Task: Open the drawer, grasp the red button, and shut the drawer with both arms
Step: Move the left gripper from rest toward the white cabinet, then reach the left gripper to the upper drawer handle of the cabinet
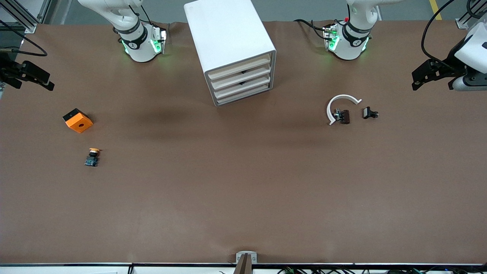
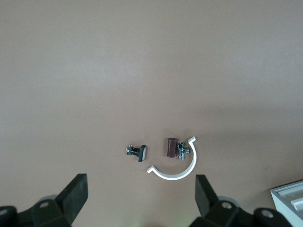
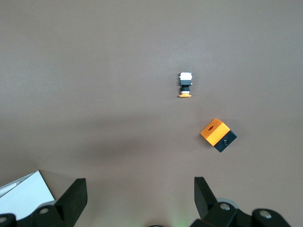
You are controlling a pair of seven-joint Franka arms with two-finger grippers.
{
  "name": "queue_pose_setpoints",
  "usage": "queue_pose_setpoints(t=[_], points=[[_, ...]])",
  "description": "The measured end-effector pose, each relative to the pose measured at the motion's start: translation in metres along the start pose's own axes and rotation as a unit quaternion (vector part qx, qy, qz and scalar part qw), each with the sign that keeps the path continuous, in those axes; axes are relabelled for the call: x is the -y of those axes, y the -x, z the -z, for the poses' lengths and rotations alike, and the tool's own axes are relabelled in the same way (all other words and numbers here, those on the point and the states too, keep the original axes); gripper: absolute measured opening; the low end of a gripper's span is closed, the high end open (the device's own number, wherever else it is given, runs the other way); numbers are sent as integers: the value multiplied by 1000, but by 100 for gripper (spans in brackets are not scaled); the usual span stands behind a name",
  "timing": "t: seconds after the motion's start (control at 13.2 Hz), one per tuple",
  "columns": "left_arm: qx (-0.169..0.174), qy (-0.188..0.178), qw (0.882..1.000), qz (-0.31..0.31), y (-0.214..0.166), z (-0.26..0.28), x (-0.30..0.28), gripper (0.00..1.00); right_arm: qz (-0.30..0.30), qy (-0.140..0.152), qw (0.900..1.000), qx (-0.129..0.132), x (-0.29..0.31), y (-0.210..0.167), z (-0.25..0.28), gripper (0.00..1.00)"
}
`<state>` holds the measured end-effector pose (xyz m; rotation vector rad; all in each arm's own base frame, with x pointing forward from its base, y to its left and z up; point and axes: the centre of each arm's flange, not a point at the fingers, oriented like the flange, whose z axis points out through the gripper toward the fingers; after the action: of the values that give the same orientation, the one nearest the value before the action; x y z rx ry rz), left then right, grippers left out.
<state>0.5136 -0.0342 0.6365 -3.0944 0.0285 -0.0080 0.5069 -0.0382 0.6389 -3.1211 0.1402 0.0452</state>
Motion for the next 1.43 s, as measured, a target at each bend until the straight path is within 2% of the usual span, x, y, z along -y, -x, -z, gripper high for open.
queue_pose_setpoints(t=[0.53, 0.83, 0.98, 1.13, 1.43], points=[[-7, 4, 1000, 4, -8, 5, 4, 100, 0, 0, 1000, -1, 0, 0, 0, 100], [29, 16, 999, 15, -37, -36, 7, 100, -1, 0, 1000, -2, -1, -1, 2, 100], [46, 20, 998, 31, -57, -64, -2, 100, -2, 1, 1000, 20, -1, -10, -17, 100], [60, 19, 995, 82, -75, -85, -27, 100, -2, 3, 999, 45, -1, -25, -43, 100], [90, 1, 975, 203, -96, -150, -119, 100, 2, 6, 996, 85, 1, -52, -91, 100]])
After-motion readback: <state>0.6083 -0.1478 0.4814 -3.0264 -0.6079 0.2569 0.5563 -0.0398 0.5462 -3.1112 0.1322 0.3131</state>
